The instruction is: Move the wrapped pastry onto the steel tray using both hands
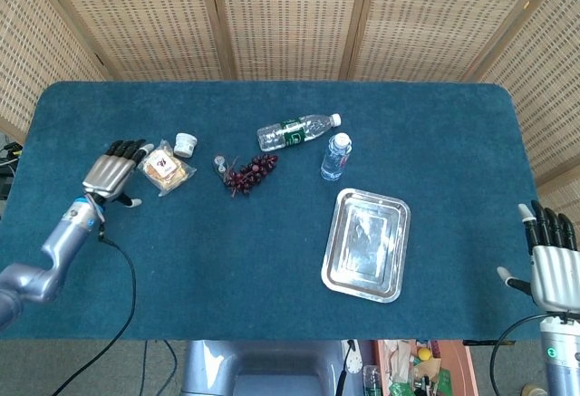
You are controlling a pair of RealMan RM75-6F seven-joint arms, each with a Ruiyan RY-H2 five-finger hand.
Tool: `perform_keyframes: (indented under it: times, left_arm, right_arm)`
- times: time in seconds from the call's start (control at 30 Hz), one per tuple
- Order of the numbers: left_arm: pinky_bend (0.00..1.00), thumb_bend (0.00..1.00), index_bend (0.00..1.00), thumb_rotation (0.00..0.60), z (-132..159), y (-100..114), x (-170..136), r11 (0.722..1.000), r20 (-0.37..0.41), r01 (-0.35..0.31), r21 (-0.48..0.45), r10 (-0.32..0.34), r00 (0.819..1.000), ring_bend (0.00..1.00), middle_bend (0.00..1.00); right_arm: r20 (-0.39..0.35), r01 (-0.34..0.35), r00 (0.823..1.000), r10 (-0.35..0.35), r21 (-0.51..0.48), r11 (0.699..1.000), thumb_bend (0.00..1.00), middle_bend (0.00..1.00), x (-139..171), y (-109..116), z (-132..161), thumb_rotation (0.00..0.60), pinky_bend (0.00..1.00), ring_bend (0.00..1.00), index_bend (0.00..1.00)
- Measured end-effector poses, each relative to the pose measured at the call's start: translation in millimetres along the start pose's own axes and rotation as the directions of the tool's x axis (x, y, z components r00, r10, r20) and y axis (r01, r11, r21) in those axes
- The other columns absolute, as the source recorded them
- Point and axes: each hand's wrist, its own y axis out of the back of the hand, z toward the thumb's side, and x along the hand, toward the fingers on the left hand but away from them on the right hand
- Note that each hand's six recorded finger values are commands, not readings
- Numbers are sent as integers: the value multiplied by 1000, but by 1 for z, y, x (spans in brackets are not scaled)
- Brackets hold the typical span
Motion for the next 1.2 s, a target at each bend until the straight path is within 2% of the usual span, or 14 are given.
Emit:
perform_keyframes:
  times: [0.13,0.2,0.23,0.3,0.37,0.5,0.7,0.83,1.0,1.1,1.2]
  left_arm:
    - [8,0,0,600,12,-1,22,1000,-8,12,2,-12,1000,0,0]
    - [74,0,3,600,17,-1,30,1000,-17,10,0,-10,1000,0,10]
    - [119,0,22,600,19,-1,35,1000,-23,5,-1,-5,1000,3,42]
    - [236,0,134,600,21,0,41,1000,-33,-3,0,3,999,48,178]
    - [286,0,216,600,24,0,47,1000,-45,-1,5,1,999,111,257]
    - [367,0,316,600,26,-4,53,1000,-62,22,9,-22,998,210,367]
    - [419,0,441,600,22,-3,54,1000,-80,15,3,-15,997,305,475]
    - [421,0,463,600,18,7,51,999,-77,-31,-24,29,997,320,492]
    - [425,0,464,600,19,27,39,994,-26,-101,-44,100,995,320,492]
    - [433,0,464,600,30,38,28,990,40,-131,-53,134,990,320,492]
    - [433,0,464,600,55,45,12,987,139,-144,-63,152,979,320,492]
  right_arm:
    - [20,-9,1000,9,3,1000,0,0,-3,-3,-5,600,0,0,0]
    - [27,-15,1000,15,4,1000,0,0,-4,-5,-7,600,0,0,0]
    - [30,-17,999,17,1,1000,0,0,-5,-6,-7,600,0,0,0]
    - [32,-20,999,20,-1,1000,0,0,-6,-7,-8,600,0,0,0]
    - [32,-23,999,23,-2,1000,0,0,-6,-7,-8,600,0,0,0]
    - [29,-28,999,28,-7,1000,0,0,-7,-8,-8,600,0,0,0]
    - [25,-21,999,21,-10,1000,0,0,-6,-6,-7,600,0,0,0]
    - [21,-18,1000,18,-15,1000,0,0,-4,-4,-6,600,0,0,0]
    - [13,-16,1000,17,-22,1000,0,0,-3,-2,-4,600,0,0,0]
    - [11,-17,1000,17,-25,1000,0,0,-2,-2,-4,600,0,0,0]
    - [14,-14,1000,14,-28,1000,0,0,-2,0,-5,600,0,0,0]
